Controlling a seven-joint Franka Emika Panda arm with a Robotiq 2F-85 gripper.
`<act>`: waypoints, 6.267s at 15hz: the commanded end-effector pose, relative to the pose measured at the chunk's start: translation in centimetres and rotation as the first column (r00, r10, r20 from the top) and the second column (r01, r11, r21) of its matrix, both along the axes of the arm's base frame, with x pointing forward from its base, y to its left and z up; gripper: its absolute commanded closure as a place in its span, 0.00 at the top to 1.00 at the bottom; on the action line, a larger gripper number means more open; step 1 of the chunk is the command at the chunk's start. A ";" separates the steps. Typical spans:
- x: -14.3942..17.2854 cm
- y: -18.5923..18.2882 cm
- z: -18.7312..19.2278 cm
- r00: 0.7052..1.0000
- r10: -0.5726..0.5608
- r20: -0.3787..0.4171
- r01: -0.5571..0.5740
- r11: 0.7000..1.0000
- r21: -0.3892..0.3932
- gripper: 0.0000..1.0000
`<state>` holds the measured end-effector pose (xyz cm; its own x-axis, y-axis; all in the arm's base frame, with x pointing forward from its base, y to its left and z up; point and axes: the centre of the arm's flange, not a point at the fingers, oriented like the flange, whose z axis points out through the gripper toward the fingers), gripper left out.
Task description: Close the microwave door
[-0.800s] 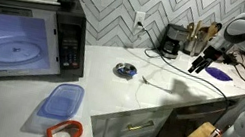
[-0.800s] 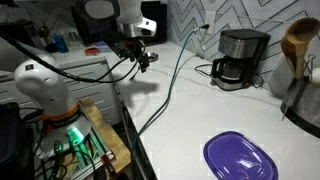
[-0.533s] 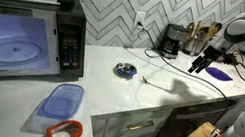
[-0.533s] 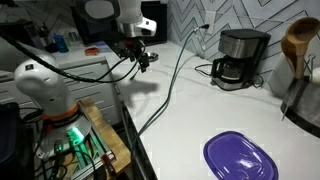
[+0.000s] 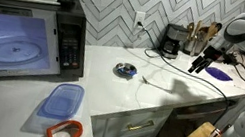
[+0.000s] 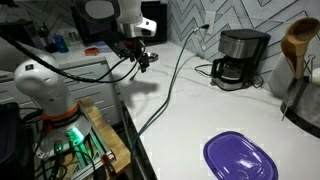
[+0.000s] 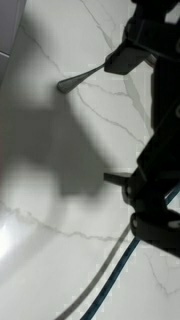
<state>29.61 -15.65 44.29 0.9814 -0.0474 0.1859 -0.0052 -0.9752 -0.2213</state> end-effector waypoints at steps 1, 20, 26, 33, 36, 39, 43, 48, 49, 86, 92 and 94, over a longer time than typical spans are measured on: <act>0.0 0.0 0.0 1.000 0.000 0.000 0.000 1.000 0.000 1.00; -2.4 23.4 9.5 0.596 0.762 0.252 -0.794 0.606 0.047 1.00; -3.1 27.5 10.4 0.494 0.823 0.282 -0.854 0.520 -0.022 1.00; -2.3 31.9 11.8 0.412 0.866 0.283 -0.886 0.453 -0.096 1.00; -2.6 38.7 13.5 0.285 0.914 0.290 -0.923 0.343 -0.175 1.00; -4.0 46.0 14.2 0.125 0.940 0.319 -0.949 0.207 -0.237 1.00; -3.4 52.2 14.9 0.000 0.876 0.483 -0.924 0.185 -0.336 1.00; -3.9 53.9 14.9 0.007 0.822 0.570 -0.922 0.225 -0.313 1.00; -3.6 54.5 14.7 0.005 0.816 0.578 -0.926 0.223 -0.306 1.00; -2.7 78.4 4.6 -0.093 0.578 0.811 -0.981 0.085 -0.173 0.00; -3.5 80.3 3.5 -0.018 0.599 0.800 -0.961 0.209 -0.179 0.00; -3.9 80.7 3.2 0.004 0.603 0.797 -0.945 0.263 -0.194 0.00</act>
<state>26.56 63.51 47.85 -0.0351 0.4355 0.8995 0.9986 -0.0200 0.0487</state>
